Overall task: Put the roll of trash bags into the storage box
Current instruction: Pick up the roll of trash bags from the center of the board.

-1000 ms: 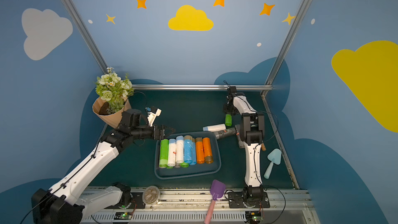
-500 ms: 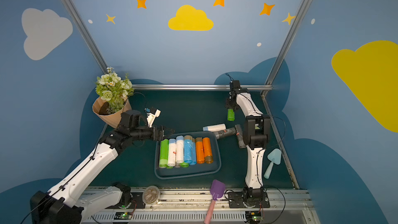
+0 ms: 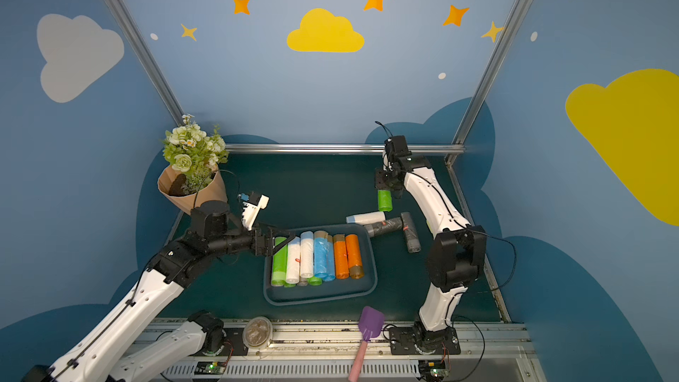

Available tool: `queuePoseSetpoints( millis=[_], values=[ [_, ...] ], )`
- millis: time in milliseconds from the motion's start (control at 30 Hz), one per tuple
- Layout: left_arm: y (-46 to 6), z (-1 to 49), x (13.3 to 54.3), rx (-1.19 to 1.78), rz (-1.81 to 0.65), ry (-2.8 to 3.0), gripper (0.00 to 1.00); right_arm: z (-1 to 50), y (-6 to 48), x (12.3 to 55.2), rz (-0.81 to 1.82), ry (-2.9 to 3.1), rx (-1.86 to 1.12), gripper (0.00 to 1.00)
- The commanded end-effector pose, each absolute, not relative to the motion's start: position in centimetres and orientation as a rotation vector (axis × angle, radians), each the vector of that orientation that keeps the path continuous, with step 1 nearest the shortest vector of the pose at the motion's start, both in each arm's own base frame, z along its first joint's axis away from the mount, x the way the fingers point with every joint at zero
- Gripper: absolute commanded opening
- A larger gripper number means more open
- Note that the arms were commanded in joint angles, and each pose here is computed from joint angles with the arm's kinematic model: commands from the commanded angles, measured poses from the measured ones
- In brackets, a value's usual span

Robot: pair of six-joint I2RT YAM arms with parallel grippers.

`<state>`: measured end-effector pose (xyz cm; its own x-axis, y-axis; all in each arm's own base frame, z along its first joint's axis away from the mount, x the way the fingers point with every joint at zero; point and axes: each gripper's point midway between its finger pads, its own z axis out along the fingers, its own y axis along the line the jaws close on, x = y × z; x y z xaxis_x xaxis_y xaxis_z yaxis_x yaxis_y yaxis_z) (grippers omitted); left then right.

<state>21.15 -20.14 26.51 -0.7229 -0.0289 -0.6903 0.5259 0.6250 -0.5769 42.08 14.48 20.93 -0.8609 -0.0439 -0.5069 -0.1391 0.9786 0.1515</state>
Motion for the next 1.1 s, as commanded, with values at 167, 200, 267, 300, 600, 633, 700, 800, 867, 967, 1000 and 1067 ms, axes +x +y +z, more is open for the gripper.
queuePoseSetpoints(
  millis=[167,200,267,300,600,633,700,800,867,967,1000,1067],
  values=[
    [-17.5,22.8,15.5,0.332,-1.065,2.234,1.00,23.6,18.6,34.8,0.424,2.621,-0.218,0.27],
    [-17.8,23.2,15.2,0.361,-1.088,2.190,1.00,23.6,18.9,34.0,0.437,2.619,-0.227,0.27],
    [-18.0,24.1,14.7,0.400,-1.110,2.139,1.00,23.5,19.6,32.7,0.469,2.620,-0.226,0.27],
    [-17.8,24.1,14.7,0.400,-1.103,2.136,1.00,23.3,19.8,32.0,0.483,2.621,-0.228,0.27],
    [-17.3,22.0,16.1,0.329,-1.004,2.250,1.00,21.3,21.5,26.9,0.561,2.631,-0.236,0.28],
    [-17.3,21.9,16.2,0.325,-1.004,2.257,1.00,21.0,21.7,26.6,0.578,2.631,-0.230,0.28],
    [-17.1,21.5,16.5,0.302,-0.981,2.273,1.00,20.1,22.3,25.8,0.614,2.640,-0.224,0.28],
    [-16.7,21.3,16.8,0.283,-0.949,2.283,1.00,18.9,23.0,25.1,0.629,2.660,-0.227,0.28],
    [-16.7,21.2,16.8,0.280,-0.949,2.286,1.00,18.2,23.6,24.8,0.641,2.664,-0.227,0.28],
    [-16.8,21.1,16.9,0.278,-0.947,2.294,1.00,17.2,24.4,24.6,0.655,2.670,-0.229,0.28],
    [-16.8,21.0,16.9,0.279,-0.948,2.298,1.00,16.8,24.7,24.6,0.660,2.671,-0.227,0.28],
    [-16.8,21.0,16.9,0.280,-0.950,2.300,1.00,16.1,25.3,24.6,0.670,2.672,-0.219,0.28]
  ],
)
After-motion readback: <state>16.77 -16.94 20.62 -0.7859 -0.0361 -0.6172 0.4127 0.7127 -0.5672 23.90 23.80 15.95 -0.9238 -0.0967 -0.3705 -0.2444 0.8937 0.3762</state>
